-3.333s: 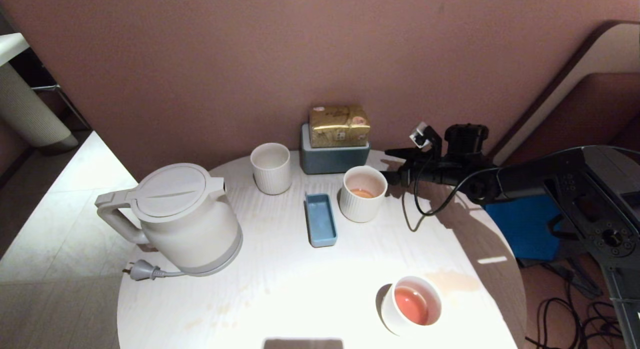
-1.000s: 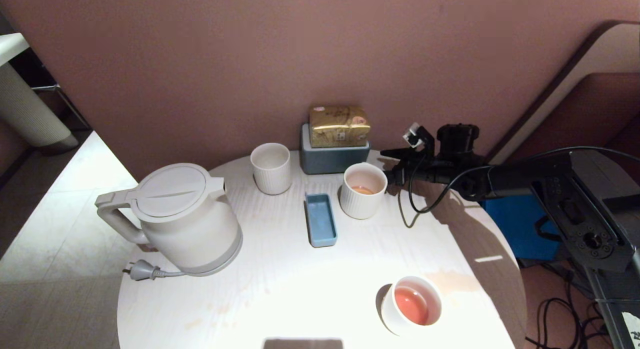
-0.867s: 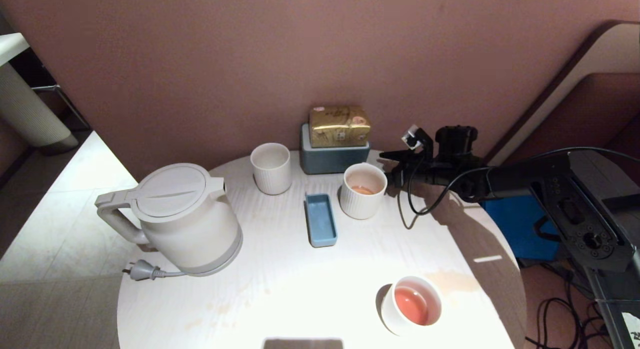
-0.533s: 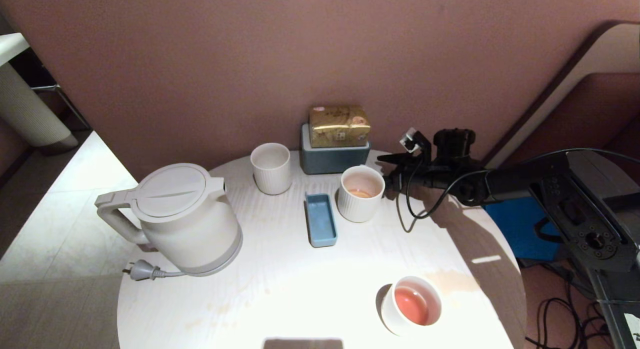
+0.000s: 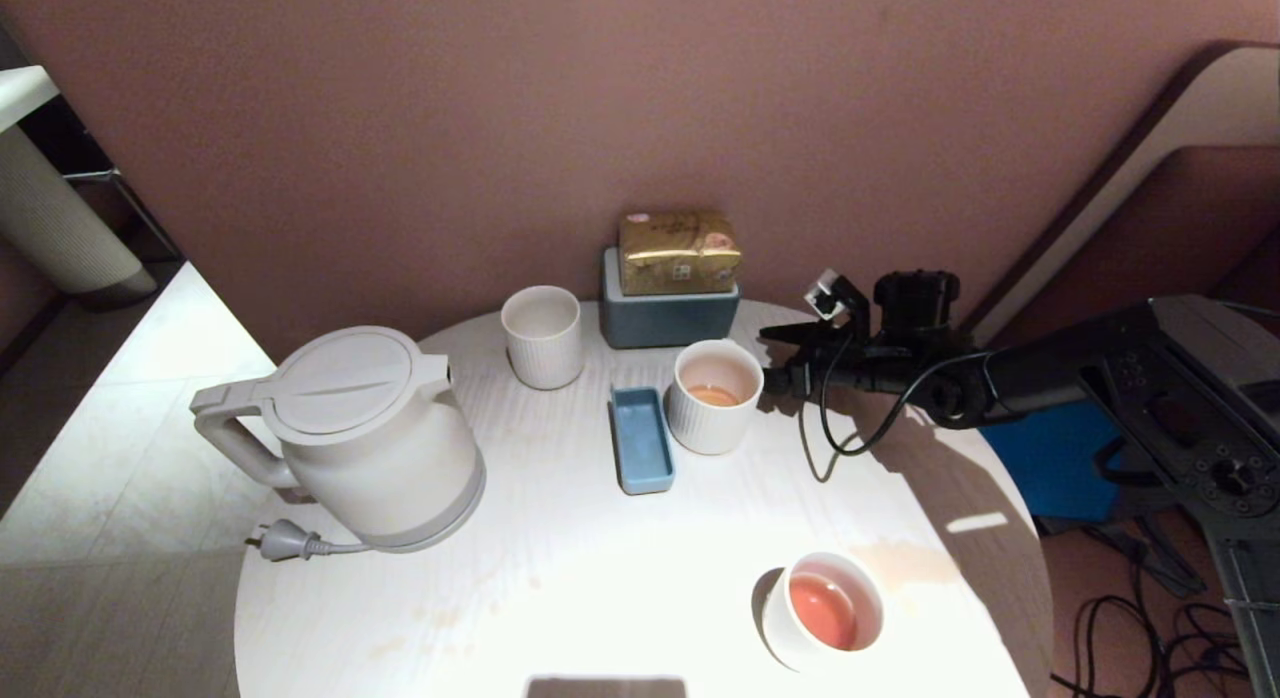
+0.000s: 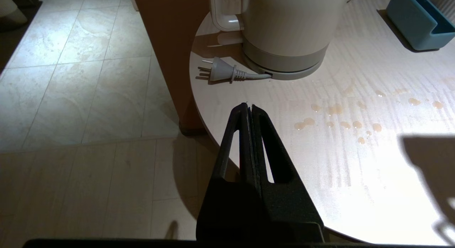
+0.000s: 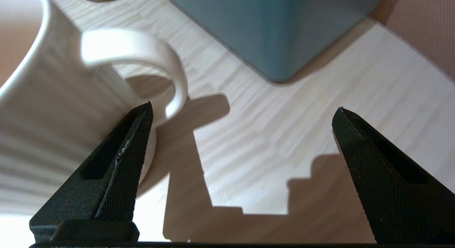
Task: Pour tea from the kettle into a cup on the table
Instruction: Pick up the cup
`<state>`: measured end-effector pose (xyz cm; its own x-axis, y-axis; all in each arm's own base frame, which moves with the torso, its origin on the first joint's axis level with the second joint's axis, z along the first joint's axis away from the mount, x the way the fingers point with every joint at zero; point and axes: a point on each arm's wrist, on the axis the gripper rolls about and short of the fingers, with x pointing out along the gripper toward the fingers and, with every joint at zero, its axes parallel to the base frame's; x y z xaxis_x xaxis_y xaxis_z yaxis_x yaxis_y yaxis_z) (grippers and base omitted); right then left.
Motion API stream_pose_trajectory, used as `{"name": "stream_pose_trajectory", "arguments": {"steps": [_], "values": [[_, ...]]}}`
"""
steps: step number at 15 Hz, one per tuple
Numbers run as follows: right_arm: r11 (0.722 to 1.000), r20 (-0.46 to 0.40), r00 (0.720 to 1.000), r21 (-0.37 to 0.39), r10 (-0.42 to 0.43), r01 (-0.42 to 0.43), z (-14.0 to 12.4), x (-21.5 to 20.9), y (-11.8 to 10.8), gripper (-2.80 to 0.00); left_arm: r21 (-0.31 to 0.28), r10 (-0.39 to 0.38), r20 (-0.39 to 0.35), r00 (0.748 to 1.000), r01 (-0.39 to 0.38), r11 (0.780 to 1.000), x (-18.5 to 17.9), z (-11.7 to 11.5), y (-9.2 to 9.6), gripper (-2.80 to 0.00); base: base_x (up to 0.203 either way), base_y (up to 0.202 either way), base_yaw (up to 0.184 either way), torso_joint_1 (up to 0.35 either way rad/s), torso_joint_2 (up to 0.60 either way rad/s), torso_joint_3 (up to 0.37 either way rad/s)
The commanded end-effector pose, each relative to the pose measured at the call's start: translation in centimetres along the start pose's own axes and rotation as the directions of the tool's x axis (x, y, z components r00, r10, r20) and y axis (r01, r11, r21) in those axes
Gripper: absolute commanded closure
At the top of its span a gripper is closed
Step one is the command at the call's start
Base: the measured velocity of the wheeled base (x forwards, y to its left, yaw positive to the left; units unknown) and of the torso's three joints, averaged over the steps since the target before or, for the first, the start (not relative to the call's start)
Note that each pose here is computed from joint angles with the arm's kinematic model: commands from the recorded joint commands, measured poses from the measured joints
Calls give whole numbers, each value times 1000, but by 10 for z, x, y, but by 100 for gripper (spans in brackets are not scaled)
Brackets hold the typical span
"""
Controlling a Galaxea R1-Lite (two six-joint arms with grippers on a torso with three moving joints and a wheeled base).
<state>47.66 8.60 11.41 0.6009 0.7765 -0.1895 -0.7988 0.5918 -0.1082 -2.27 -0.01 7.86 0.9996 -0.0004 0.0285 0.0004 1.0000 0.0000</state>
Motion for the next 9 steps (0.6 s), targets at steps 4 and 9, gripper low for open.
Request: {"name": "stream_pose_trajectory", "arguments": {"steps": [4, 9], "values": [[1000, -3, 1000, 3, 5, -5, 7, -20, 18, -280, 0, 0, 1, 1000, 0, 1000, 0, 0, 0, 0, 0, 0, 0, 0, 0, 0], [1000, -23, 1000, 25, 11, -11, 6, -34, 31, -280, 0, 0, 1, 1000, 0, 1000, 0, 0, 0, 0, 0, 0, 0, 0, 0, 0]]}}
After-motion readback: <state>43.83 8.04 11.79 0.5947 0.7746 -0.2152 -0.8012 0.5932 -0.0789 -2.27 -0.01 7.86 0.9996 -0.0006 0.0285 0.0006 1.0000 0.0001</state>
